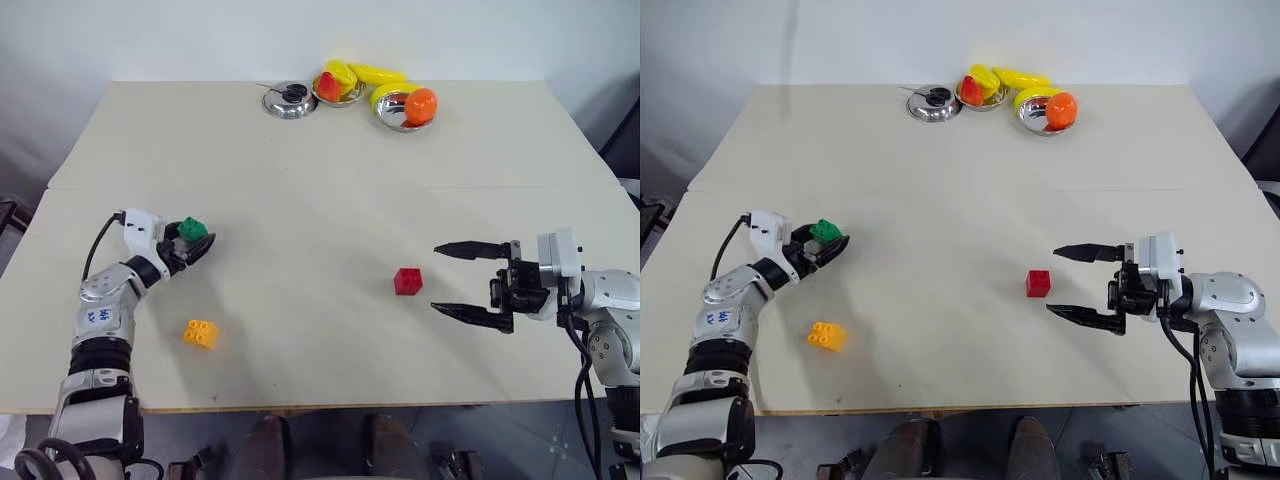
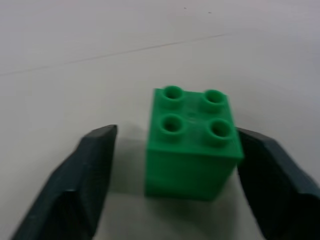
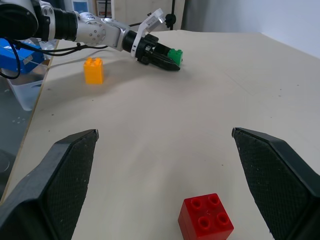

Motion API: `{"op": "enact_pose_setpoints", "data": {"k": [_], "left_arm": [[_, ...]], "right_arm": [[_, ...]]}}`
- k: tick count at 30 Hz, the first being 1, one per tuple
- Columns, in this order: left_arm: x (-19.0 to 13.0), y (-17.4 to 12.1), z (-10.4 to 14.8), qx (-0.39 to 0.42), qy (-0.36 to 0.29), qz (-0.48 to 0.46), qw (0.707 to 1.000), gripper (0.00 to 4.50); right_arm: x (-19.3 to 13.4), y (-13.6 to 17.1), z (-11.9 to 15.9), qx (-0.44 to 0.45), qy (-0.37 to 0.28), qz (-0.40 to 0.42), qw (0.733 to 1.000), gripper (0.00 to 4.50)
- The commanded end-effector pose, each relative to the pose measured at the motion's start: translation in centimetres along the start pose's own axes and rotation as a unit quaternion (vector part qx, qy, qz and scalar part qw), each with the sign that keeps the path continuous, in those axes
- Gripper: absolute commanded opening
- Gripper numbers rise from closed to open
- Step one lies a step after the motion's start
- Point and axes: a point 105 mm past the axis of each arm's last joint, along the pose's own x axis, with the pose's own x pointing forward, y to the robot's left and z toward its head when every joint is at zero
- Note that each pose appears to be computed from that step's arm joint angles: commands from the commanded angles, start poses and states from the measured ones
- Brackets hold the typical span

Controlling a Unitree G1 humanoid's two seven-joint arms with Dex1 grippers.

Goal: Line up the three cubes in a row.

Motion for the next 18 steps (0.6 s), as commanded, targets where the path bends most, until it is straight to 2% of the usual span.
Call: {"op": "enact_pose_setpoints", "data": {"k": [1, 4, 9, 13, 15, 17, 18], "left_arm": [[-0.4, 0.7, 1.7, 0.022, -0.018, -0.006, 1.0, 2.41], [-0.5, 0.4, 2.0, 0.038, -0.013, -0.029, 0.999, 1.53], [-0.5, -2.3, 4.4, 0.087, -0.013, -0.17, 0.982, 1.52], [0.9, -8.2, 7.4, 0.149, -0.022, -0.344, 0.927, 1.52], [1.9, -10.8, 8.3, 0.155, -0.027, -0.387, 0.909, 1.52], [3.5, -15.0, 8.6, 0.151, -0.009, -0.442, 0.884, 1.52], [3.7, -17.0, 9.0, 0.16, -0.02, -0.473, 0.866, 1.52]], "right_arm": [[-0.4, 0.0, 1.1, -0.024, -0.01, -0.011, 1.0, 4.5], [-0.5, 0.2, 0.9, -0.023, -0.006, -0.012, 1.0, 4.5], [-1.1, 0.6, 1.4, -0.018, 0.002, -0.009, 1.0, 4.5], [-2.6, 0.4, 1.5, -0.021, 0.028, -0.018, 0.999, 4.5], [-3.2, 0.4, 1.6, -0.022, 0.037, -0.024, 0.999, 4.5], [-4.1, 0.4, 1.8, -0.022, 0.049, -0.038, 0.998, 4.5], [-4.4, 0.4, 1.8, -0.022, 0.054, -0.042, 0.997, 4.5]]}}
